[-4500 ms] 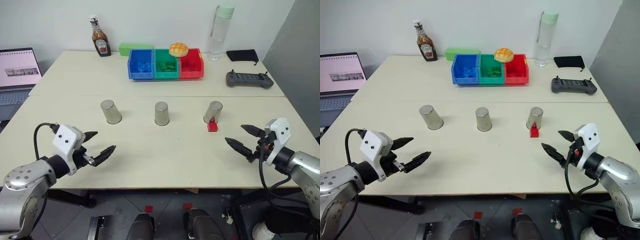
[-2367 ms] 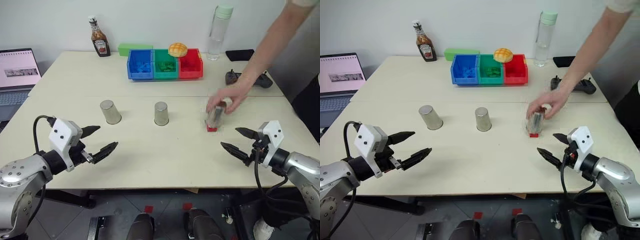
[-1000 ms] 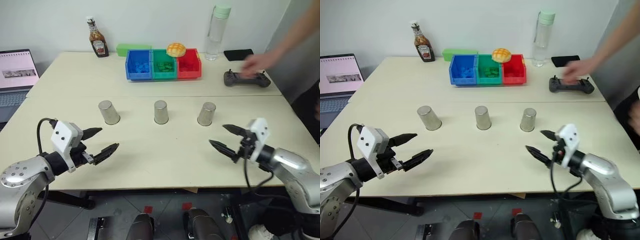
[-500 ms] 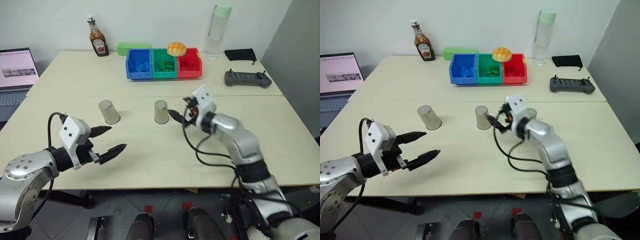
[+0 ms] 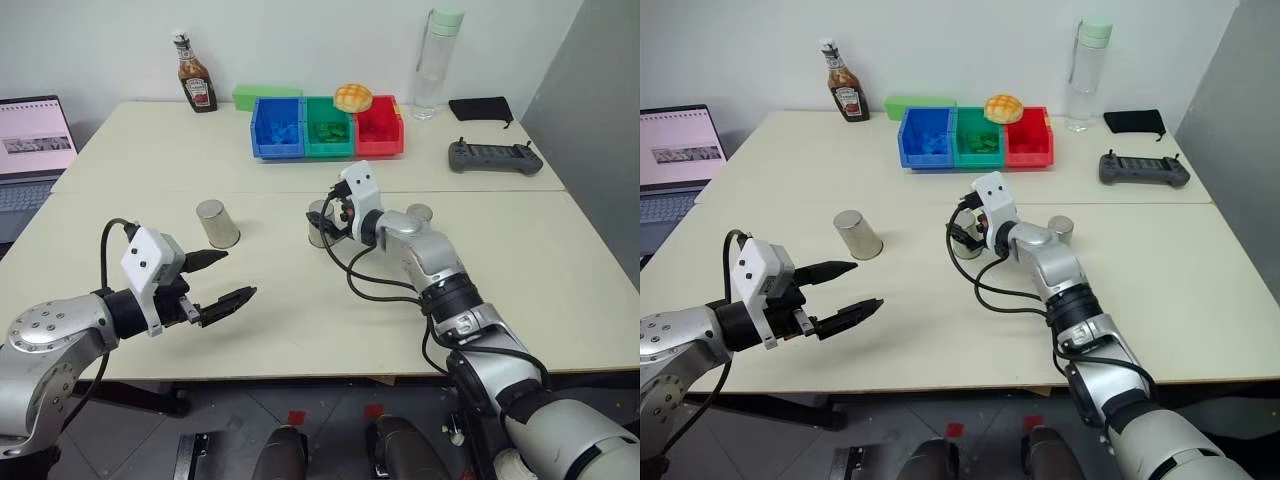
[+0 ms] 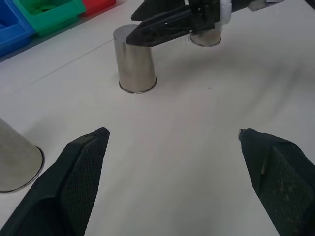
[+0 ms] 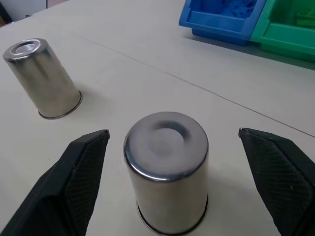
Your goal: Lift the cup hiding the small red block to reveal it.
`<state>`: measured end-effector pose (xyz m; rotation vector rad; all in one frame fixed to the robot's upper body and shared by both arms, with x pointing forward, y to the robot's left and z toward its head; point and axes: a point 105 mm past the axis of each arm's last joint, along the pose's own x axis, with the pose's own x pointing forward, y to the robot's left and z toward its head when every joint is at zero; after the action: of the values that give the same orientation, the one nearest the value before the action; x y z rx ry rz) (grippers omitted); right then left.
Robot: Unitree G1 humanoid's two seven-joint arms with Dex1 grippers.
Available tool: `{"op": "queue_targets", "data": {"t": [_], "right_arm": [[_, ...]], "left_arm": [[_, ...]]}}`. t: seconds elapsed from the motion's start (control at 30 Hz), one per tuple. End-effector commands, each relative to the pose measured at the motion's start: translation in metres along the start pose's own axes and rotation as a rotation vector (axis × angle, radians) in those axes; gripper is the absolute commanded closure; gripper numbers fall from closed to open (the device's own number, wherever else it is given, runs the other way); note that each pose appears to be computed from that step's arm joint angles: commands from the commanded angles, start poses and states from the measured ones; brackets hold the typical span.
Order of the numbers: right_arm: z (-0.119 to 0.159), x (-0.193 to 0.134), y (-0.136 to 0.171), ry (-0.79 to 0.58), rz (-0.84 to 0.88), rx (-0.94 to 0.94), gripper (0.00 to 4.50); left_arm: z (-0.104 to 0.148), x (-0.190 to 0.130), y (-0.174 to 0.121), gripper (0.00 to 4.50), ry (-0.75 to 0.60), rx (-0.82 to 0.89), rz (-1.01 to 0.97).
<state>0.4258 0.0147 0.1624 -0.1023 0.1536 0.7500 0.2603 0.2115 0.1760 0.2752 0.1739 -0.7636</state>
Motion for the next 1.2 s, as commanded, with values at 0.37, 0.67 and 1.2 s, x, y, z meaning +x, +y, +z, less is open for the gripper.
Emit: {"op": "queue_targets", "data": {"t": [0.37,0.67,1.2], "right_arm": [[0.010,0.019,0.002,-0.045,0.003,0.003,1.06],[0.047,0.015,0.003,-0.168,0.017,-0.002,1.92],[0.026,0.001,-0.049,-0.041,-0.202,-0.124,1.93]], "left_arm": [[0.011,0.002,-0.003,0.00,-0.022,0.053,0.004],[0.009,0.003,-0.003,0.00,-0.022,0.047,0.010],[0.011,0.009,-0.002,0.00,-0.035,0.051,-0.008]]}}
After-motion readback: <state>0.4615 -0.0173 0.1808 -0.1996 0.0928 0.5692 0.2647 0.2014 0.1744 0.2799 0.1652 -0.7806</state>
